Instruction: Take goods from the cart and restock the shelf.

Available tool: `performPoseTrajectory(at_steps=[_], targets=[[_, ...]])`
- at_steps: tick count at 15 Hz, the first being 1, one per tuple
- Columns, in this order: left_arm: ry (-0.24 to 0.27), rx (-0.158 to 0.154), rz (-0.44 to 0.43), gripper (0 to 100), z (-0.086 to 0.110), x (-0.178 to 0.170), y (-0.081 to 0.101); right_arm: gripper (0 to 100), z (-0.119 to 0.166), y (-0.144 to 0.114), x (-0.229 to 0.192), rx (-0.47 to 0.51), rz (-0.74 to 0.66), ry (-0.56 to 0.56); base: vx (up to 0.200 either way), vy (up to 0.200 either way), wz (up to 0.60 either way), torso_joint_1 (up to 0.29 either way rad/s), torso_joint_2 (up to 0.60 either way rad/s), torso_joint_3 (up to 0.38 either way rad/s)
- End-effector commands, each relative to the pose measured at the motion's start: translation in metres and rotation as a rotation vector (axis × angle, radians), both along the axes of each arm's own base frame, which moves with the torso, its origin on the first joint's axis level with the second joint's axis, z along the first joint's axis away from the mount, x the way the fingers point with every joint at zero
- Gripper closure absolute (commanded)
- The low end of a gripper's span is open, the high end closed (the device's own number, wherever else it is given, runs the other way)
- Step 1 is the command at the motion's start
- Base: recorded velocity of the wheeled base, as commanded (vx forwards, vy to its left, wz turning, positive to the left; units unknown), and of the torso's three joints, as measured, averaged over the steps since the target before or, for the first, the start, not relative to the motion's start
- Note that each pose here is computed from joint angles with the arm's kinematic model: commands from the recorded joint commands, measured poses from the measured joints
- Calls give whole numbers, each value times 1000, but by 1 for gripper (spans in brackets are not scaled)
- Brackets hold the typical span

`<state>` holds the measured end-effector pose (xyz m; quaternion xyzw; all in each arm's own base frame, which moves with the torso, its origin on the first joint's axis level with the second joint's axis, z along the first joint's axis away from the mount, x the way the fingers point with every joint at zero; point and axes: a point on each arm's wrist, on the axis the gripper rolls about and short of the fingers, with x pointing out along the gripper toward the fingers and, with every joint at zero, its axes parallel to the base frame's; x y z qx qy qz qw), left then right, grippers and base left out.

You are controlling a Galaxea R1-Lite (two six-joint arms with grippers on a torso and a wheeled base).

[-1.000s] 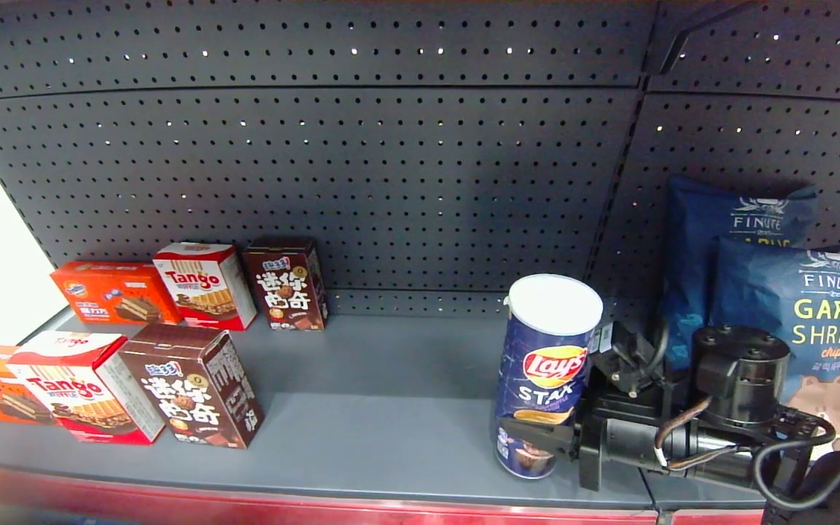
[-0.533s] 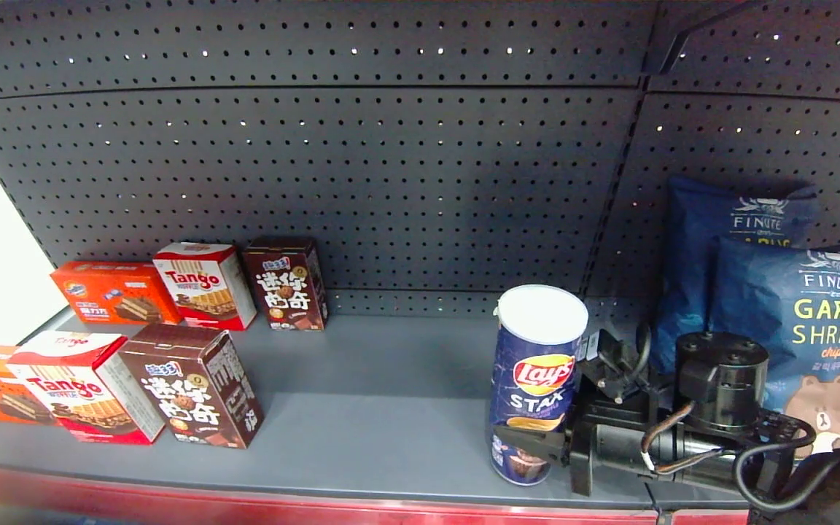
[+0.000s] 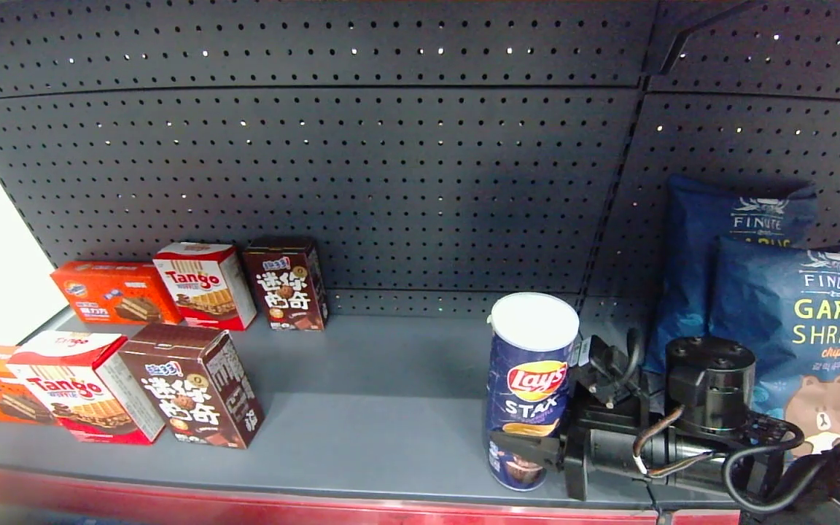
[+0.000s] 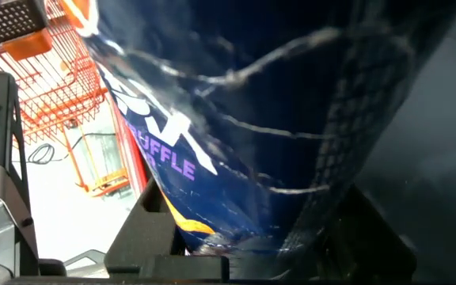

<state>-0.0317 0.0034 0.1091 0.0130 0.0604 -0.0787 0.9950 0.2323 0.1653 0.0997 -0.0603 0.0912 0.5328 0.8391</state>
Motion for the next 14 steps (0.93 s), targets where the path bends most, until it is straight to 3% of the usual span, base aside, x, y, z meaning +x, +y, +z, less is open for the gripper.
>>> performPoseTrajectory(at_steps=[1, 2, 14], targets=[[2, 0, 0, 100, 0, 0, 0, 100, -3, 1, 0, -7, 2, 7, 0, 0, 0, 0, 0, 0], [2, 0, 0, 100, 0, 0, 0, 0, -3, 1, 0, -8, 4, 7, 0, 0, 0, 0, 0, 0], [-7, -3, 0, 100, 2, 0, 0, 0, 9, -20, -22, 0, -17, -15, 0, 0, 0, 0, 0, 0]])
